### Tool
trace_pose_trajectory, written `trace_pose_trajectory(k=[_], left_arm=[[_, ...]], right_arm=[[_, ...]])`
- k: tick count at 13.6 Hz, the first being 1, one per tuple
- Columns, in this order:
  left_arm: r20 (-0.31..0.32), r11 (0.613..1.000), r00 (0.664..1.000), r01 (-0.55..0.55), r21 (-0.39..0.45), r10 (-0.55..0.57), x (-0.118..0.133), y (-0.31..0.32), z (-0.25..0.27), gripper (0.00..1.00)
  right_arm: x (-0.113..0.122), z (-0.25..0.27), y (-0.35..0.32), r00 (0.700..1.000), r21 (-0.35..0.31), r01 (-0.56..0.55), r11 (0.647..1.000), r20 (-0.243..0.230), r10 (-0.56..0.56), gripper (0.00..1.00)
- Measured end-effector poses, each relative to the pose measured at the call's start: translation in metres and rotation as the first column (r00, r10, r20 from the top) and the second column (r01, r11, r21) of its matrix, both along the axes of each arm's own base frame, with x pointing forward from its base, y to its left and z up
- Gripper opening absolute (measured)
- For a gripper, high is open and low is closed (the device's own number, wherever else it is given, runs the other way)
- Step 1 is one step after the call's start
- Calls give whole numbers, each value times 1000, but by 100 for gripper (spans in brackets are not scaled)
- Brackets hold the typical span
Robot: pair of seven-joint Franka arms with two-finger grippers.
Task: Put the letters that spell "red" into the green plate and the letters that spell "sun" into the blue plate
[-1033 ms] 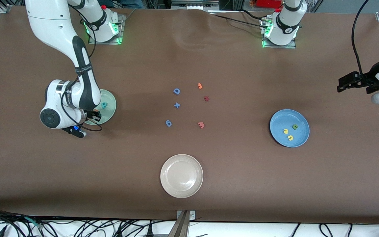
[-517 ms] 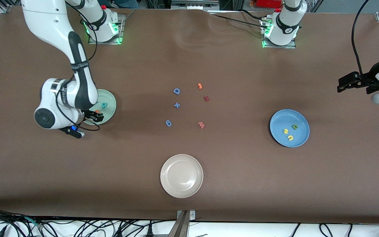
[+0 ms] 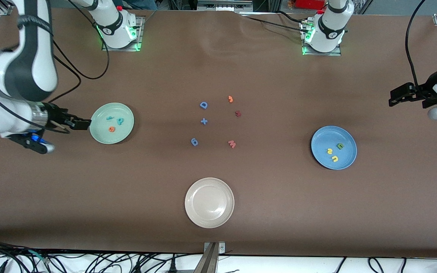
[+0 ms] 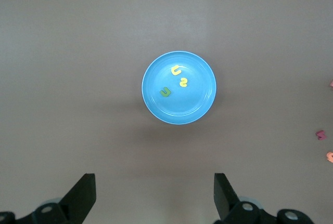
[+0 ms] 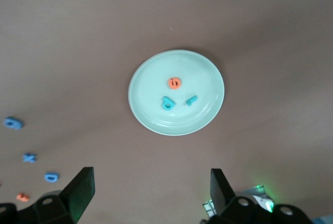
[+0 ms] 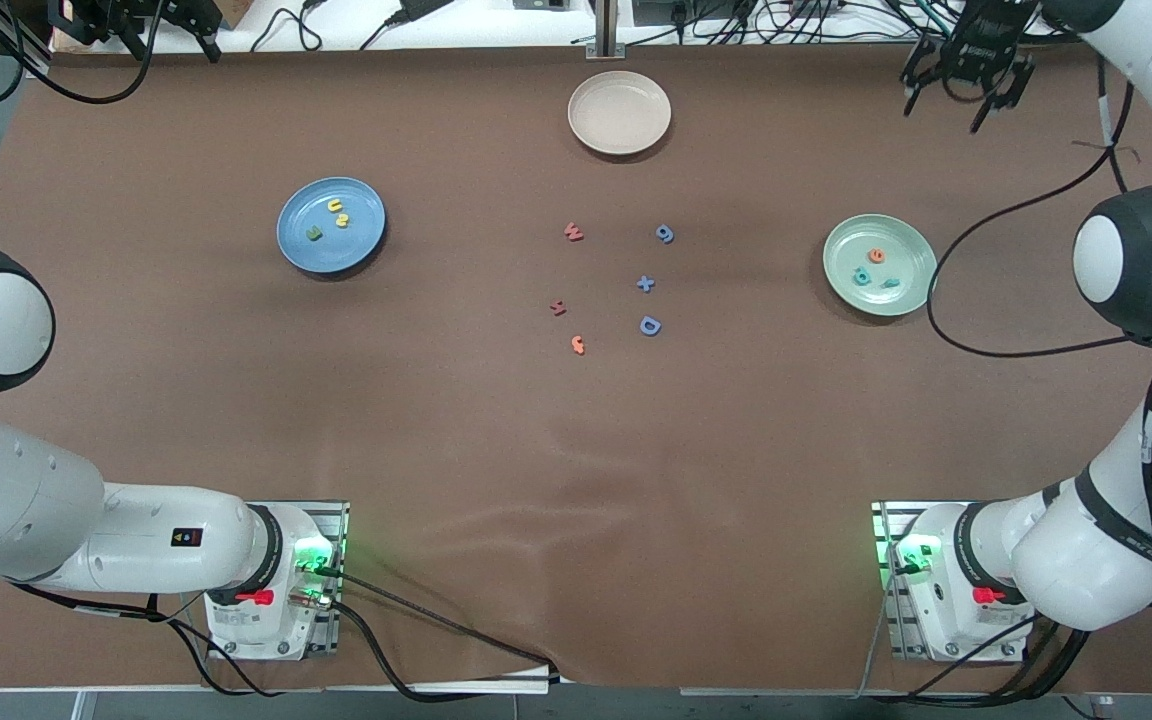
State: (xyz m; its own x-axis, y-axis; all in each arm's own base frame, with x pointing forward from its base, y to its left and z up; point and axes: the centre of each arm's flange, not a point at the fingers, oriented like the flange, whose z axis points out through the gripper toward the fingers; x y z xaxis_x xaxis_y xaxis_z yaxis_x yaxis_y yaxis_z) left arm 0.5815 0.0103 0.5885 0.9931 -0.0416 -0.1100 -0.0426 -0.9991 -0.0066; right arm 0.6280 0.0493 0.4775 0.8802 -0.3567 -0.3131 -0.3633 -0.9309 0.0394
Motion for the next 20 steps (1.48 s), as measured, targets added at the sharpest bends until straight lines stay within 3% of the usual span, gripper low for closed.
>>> trace_pose_trajectory(k=[3, 5, 13, 17, 20], left_arm=[[0, 1000, 1000, 0, 0, 0, 0, 0, 0, 100], [0, 1000, 1000, 0, 0, 0, 0, 0, 0, 100], [1, 1000, 1000, 0, 0, 0, 0, 0, 0, 100], [0, 1000, 1000, 0, 0, 0, 0, 0, -1, 100], [-2, 1000, 1000, 0, 0, 0, 1, 0, -2, 100]], right_arm=[[7, 46, -14, 988, 13, -119, 993, 97, 117, 100], [7, 55, -36, 972, 21, -203, 979, 122, 199, 100], [8, 49, -33, 949, 22, -300, 954, 113, 296, 100], [17, 30, -12, 914, -20, -399, 917, 79, 399, 100], [26, 33, -22, 892, -33, -440, 897, 96, 441, 99]])
